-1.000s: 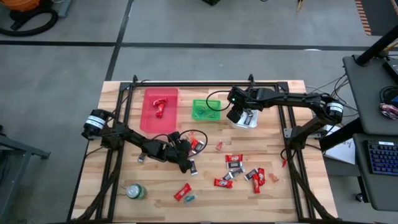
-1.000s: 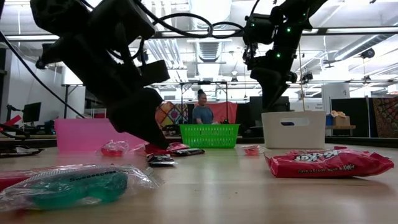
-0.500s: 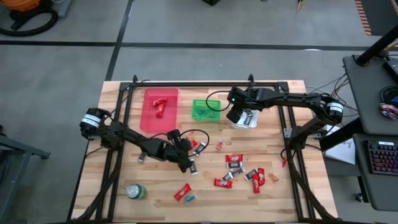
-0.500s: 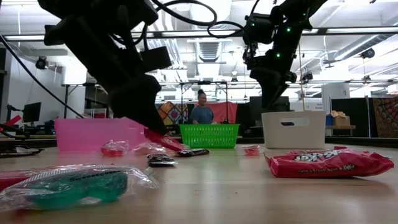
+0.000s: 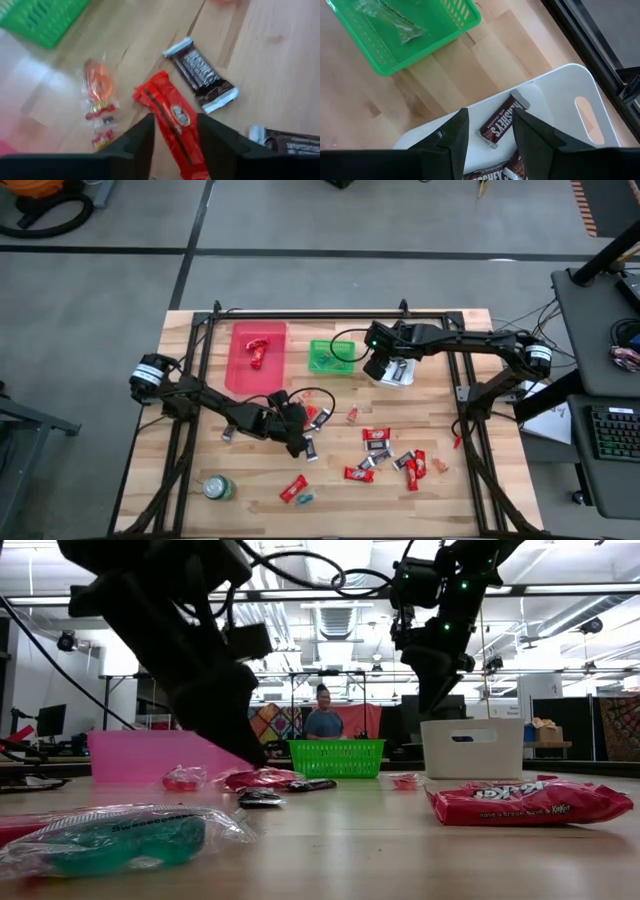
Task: Sort candy
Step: Put the red chocolate bar into the pink bin
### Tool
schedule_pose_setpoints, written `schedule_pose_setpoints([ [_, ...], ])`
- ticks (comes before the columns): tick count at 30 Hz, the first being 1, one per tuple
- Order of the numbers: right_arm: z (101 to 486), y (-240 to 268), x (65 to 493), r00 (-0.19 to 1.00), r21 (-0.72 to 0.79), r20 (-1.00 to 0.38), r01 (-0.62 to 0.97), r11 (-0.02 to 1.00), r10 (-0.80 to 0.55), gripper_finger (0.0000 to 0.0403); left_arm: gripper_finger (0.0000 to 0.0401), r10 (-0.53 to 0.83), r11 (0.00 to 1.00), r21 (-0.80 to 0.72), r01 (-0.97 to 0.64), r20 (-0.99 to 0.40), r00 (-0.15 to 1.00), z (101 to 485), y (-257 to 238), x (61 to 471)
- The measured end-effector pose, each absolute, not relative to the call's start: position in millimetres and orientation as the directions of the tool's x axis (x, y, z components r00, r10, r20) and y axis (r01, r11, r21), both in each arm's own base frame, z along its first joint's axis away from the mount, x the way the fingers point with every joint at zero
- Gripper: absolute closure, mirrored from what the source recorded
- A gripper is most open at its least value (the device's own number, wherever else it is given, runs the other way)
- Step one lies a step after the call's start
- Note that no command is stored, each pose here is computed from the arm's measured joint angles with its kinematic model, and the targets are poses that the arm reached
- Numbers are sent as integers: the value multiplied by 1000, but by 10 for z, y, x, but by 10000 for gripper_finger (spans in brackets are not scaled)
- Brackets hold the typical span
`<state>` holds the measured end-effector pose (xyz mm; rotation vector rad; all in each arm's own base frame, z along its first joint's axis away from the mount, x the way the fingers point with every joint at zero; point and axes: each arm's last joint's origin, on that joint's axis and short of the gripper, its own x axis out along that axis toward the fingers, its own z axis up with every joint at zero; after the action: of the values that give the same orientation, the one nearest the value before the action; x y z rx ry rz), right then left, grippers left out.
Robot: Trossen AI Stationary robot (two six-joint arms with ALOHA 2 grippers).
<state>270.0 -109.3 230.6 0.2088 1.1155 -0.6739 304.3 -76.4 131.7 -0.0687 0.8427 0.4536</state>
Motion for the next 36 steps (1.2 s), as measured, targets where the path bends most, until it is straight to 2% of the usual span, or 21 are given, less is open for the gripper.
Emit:
schedule_pose_setpoints([
  [5, 2307, -1089, 2704, 270, -171, -878, 594, 786, -395, 259, 216, 365, 894, 108, -435, -737, 569, 1192, -768, 3067],
  [11, 2306, -1089, 2706, 271, -170, -878, 594, 786, -395, 259, 215, 369, 895, 113, -432, -733, 572, 1141, -756, 3099],
  [16, 2307, -1090, 2706, 272, -170, -878, 594, 786, -395, 259, 261, 370, 900, 130, -416, -735, 569, 1139, -756, 3096],
  [24, 2309, -1092, 2714, 278, -168, -874, 596, 785, -398, 259, 386, 366, 909, 149, -390, -733, 573, 1212, -748, 3072],
  [31, 2312, -1095, 2722, 286, -165, -871, 598, 785, -400, 259, 392, 413, 896, 206, -393, -713, 567, 1543, -707, 2977],
  [36, 2313, -1096, 2724, 288, -160, -869, 604, 781, -401, 259, 394, 492, 860, 262, -437, -654, 574, 1964, -617, 2876],
])
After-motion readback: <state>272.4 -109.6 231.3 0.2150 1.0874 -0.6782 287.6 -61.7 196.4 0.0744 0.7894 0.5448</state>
